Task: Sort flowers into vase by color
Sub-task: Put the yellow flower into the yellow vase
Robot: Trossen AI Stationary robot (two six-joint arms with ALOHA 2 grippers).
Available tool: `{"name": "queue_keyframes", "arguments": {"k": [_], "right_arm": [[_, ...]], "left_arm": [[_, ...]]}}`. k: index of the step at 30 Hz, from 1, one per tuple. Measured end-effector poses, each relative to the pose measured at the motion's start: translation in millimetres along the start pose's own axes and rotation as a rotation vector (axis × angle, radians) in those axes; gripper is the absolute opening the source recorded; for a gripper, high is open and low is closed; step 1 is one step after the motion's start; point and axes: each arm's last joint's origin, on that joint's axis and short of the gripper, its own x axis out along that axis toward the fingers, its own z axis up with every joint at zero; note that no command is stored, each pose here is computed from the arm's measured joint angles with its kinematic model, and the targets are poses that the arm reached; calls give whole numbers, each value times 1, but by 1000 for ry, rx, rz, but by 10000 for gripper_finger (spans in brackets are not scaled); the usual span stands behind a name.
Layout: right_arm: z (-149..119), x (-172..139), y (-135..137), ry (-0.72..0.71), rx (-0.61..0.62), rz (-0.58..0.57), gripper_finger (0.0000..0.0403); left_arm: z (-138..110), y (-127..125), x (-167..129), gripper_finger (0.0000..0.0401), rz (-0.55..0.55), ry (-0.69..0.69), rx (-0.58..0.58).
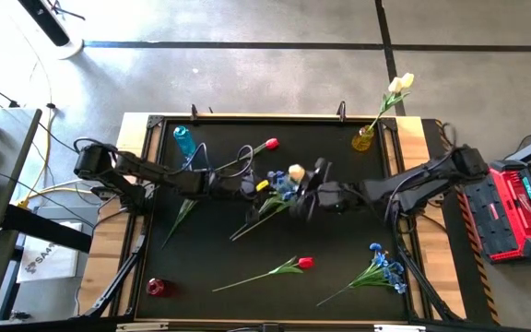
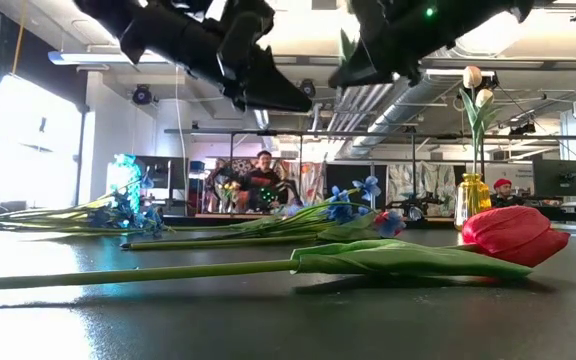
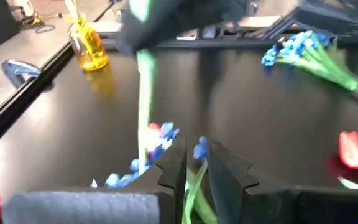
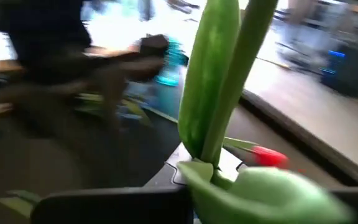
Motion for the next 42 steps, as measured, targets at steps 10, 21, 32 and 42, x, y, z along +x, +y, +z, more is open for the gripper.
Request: {"name": "queue_keyframes", "arguments": {"k": [10,21,32,42], "right_arm": [[53,-24,-71,146,16,-248,2],[104,-73,-149,178,55,-530,1],[101,-97,-211,257,191,-725,0],[97,-97,-230,279,255,-783,0]], "left_arm": [[-3,9,2,58,54,32,27],[-31,9,23,58,189,146,78],[-66,15,47,58,322,253,137],[-59,22,46,58,321,214,128]]}}
